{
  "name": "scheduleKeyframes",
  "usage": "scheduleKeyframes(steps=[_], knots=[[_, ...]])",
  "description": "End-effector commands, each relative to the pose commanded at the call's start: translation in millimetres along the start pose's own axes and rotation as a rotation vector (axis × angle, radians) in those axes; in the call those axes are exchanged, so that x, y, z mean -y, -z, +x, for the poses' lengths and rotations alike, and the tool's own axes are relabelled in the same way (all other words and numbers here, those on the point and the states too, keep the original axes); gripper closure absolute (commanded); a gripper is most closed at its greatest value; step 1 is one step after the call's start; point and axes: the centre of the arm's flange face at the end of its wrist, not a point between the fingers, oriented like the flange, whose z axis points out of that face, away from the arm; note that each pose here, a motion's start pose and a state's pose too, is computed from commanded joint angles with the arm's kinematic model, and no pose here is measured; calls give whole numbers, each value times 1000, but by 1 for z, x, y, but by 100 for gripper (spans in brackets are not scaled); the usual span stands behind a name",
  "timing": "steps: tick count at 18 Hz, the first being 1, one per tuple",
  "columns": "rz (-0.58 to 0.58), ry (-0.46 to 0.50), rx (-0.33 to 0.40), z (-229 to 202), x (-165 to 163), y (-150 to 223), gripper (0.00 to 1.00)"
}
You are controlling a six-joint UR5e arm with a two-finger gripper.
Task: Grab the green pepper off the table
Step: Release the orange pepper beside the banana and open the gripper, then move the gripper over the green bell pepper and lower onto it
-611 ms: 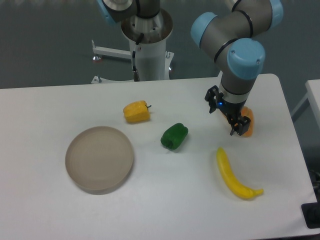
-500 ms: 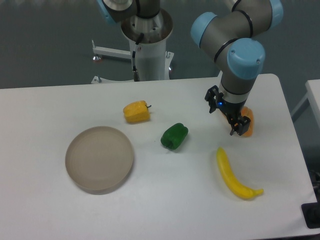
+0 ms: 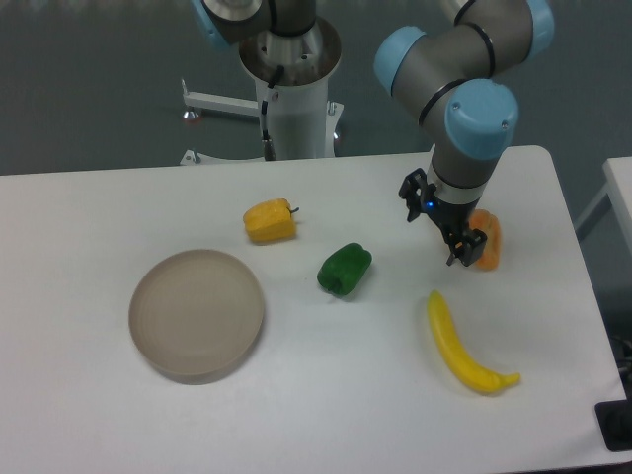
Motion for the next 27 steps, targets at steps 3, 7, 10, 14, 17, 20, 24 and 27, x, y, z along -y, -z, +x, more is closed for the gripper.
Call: scheduleKeyframes(steps=[3, 7, 10, 14, 17, 20, 24, 27], knots=[[-11, 110, -29, 14, 37, -23, 0], [-29, 152, -91, 28, 52, -56, 0], [-23, 144, -111, 34, 57, -66, 0], [11, 147, -150, 38, 65, -81, 0], [65, 149, -143, 38, 71, -96, 0], [92, 147, -122, 43, 73, -114, 0], [99, 139, -93, 41, 71, -104, 69], [114, 169, -31, 32, 60, -66, 82]])
